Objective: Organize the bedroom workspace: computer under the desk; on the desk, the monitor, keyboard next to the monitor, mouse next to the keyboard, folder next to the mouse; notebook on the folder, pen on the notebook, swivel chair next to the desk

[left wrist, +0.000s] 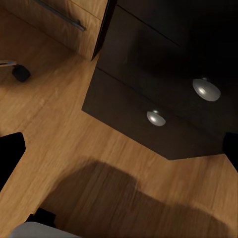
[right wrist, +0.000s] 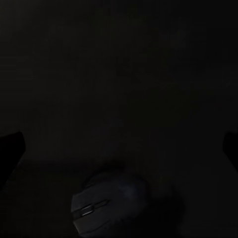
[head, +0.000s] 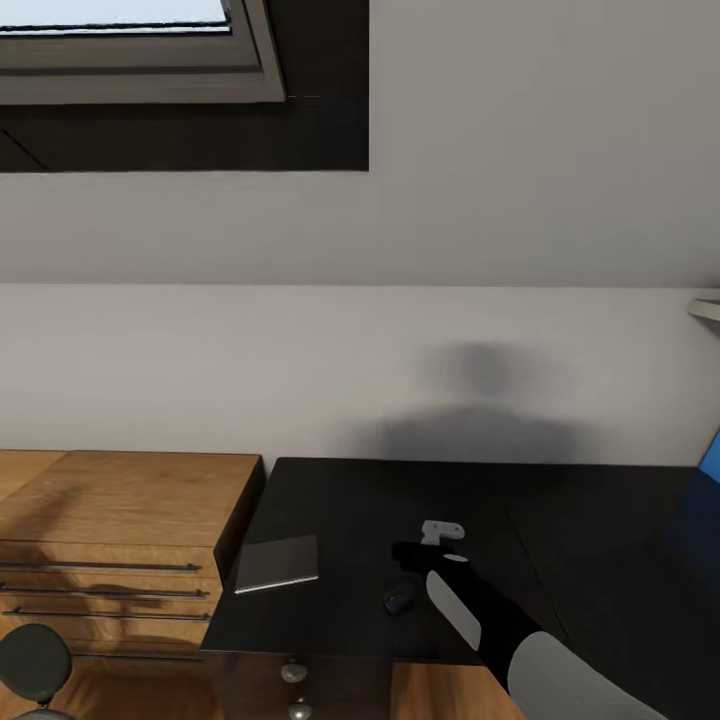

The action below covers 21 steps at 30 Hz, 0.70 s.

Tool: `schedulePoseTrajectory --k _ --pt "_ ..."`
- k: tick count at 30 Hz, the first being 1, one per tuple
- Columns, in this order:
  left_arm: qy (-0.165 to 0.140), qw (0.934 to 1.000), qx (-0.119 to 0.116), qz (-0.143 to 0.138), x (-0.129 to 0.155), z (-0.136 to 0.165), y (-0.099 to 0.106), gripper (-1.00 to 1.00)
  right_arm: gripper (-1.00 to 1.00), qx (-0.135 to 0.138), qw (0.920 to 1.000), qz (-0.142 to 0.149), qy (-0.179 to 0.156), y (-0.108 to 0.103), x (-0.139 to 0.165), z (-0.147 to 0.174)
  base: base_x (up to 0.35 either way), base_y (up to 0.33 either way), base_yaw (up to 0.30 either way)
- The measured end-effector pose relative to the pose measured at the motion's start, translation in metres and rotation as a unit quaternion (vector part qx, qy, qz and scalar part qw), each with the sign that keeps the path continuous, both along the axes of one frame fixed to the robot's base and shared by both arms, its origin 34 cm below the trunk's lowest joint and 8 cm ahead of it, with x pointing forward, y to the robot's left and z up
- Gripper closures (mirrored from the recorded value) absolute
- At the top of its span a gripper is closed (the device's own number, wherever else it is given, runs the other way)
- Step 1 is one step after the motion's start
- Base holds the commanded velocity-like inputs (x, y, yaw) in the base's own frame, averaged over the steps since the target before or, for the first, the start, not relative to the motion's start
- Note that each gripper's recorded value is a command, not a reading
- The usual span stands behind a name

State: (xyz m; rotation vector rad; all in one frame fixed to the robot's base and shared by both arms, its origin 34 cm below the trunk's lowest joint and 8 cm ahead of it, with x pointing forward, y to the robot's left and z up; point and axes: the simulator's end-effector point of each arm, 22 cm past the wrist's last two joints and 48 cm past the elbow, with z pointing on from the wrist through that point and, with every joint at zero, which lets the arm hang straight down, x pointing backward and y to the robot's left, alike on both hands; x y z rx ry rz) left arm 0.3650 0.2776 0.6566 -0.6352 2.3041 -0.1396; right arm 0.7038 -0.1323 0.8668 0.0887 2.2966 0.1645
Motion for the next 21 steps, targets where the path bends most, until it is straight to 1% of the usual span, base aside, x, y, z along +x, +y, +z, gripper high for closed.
schedulePoseTrajectory --k 12,21 --pt "0.0 1.0 0.0 0.0 0.003 -0.012 0.0 -1.0 -1.0 0.0 1.0 -0.001 0.0 0.0 0.003 -0.013 0.0 0.0 0.0" --pt "0.0 1.0 0.0 0.0 0.006 -0.022 0.0 -1.0 -1.0 0.007 0.9997 -0.01 -0.021 -0.002 0.012 -0.016 0.0 0.0 0.0"
